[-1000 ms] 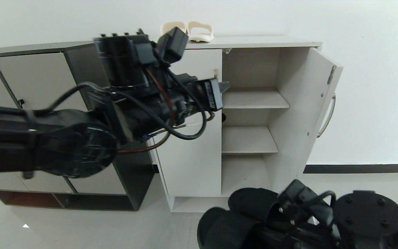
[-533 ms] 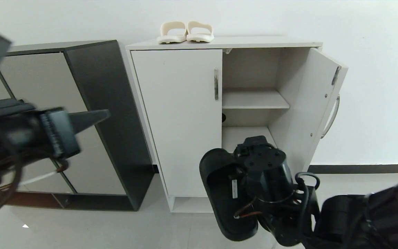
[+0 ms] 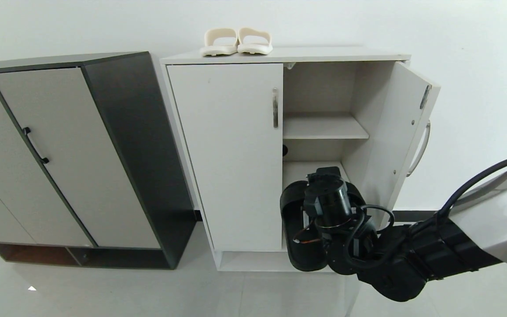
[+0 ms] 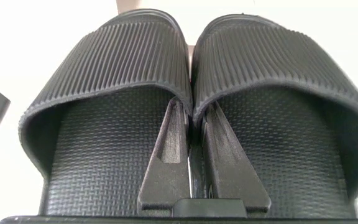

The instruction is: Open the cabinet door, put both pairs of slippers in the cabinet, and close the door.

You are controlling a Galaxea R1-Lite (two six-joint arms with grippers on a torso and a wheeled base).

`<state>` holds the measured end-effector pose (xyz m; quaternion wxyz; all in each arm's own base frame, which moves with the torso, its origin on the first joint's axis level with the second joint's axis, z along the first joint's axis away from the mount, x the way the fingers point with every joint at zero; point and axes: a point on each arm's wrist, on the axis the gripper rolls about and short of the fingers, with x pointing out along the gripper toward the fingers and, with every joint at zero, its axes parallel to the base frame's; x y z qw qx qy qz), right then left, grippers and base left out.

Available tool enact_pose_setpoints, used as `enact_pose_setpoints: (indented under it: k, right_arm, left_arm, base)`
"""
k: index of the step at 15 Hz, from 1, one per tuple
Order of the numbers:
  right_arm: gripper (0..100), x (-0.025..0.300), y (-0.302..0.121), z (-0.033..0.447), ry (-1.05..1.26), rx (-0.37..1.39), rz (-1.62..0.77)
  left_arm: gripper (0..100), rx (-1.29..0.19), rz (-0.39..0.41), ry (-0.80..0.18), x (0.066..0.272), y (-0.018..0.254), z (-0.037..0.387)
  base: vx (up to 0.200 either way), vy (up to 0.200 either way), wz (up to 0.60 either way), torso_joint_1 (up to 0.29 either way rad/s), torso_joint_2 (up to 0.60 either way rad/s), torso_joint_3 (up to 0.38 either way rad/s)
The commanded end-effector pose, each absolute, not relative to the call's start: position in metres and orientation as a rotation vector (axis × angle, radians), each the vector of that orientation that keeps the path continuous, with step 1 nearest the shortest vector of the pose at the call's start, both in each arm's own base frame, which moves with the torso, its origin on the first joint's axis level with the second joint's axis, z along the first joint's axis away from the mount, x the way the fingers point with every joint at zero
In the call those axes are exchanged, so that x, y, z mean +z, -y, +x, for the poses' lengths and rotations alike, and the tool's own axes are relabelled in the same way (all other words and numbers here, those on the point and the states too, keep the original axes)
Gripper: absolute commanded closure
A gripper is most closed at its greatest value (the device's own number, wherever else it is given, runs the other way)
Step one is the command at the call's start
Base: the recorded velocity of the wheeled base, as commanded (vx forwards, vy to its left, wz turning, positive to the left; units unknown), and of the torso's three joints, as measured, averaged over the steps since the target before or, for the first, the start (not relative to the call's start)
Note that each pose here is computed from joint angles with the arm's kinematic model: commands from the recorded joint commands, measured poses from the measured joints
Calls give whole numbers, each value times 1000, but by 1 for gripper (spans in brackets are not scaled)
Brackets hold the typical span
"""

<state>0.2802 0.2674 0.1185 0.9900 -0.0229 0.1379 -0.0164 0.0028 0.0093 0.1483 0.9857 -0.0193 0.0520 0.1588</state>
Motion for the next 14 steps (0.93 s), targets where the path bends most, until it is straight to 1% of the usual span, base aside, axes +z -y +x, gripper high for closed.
enact_pose_setpoints:
  k: [1, 2, 3, 5, 7, 8, 9, 10, 12, 14]
  right_arm:
    - [100, 113, -263, 282, -288, -54, -60]
    - [100, 112, -259, 284, -287, -75, -60]
    - [100, 111, -255, 284, -291, -88, -66]
    - [100, 111, -246, 281, -302, -101, -73]
    - [100, 109, -236, 275, -316, -112, -77]
    - [100, 110, -231, 272, -318, -117, -76]
    - [100, 110, -229, 270, -318, -119, -74]
    - [100, 111, -222, 265, -319, -123, -72]
    - [100, 113, -218, 260, -313, -116, -61]
    - [100, 116, -219, 261, -286, -66, -14]
  left_arm:
    - [100, 451, -31, -63, 90, -9, -18]
    - [100, 432, -30, -51, 81, -9, -20]
    - [100, 364, -23, -9, 80, -8, -23]
    - [100, 168, 29, 34, 81, -4, -24]
    - [100, 16, 30, 43, 80, 0, -23]
    - [100, -12, 35, -7, 75, 0, -23]
    - [100, -16, 35, -24, 74, 0, -23]
    - [100, -14, 45, 5, 76, 0, -23]
    - [100, -18, 95, 4, 76, 0, -23]
    - [100, -17, 80, 2, 76, 0, -23]
  base:
    - [0, 0, 0, 0, 0, 0]
    - [0, 0, 0, 0, 0, 0]
    - [0, 0, 0, 0, 0, 0]
    - [0, 0, 0, 0, 0, 0]
    - [0, 0, 0, 0, 0, 0]
    - [0, 0, 0, 0, 0, 0]
    - [0, 0, 0, 0, 0, 0]
    - [0, 0, 0, 0, 0, 0]
    - [0, 0, 0, 0, 0, 0]
    - [0, 0, 0, 0, 0, 0]
